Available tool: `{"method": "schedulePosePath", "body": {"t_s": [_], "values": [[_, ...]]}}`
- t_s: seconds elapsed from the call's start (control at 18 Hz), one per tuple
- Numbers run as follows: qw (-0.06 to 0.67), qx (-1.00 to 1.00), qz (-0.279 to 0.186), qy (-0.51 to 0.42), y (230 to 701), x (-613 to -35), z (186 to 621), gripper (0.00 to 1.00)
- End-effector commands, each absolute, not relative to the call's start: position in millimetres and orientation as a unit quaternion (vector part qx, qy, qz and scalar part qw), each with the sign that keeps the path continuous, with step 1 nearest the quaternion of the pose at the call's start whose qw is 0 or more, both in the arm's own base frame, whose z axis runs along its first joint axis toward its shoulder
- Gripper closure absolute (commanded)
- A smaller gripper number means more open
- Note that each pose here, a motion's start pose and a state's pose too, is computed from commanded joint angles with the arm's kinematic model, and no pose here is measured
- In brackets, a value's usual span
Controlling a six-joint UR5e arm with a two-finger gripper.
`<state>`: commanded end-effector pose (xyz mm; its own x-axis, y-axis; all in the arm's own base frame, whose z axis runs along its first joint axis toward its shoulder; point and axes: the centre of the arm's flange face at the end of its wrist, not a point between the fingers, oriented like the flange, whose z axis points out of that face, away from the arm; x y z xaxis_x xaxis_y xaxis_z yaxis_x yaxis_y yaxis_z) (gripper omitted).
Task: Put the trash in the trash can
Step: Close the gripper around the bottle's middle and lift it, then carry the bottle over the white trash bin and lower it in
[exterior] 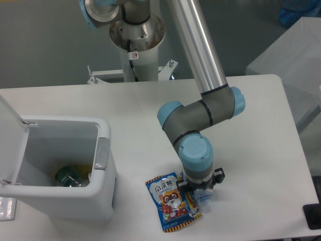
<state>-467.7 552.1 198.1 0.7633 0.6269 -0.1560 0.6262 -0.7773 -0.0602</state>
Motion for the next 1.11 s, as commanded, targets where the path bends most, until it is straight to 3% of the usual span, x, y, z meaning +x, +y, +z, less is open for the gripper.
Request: {"method": "schedulePosePath", "body": {"t_s": [0.39, 0.78, 1.11], "values": [[0.042, -0.937, 0.08, -0.338, 550.5, -468.7, 239.4, 0.45], [0.199, -0.917, 0.038, -0.343, 538.9, -489.9, 376.9, 0.45], [0.353, -0.889, 0.001, -0.293, 536.0, -475.3, 499.8, 0.45]]}}
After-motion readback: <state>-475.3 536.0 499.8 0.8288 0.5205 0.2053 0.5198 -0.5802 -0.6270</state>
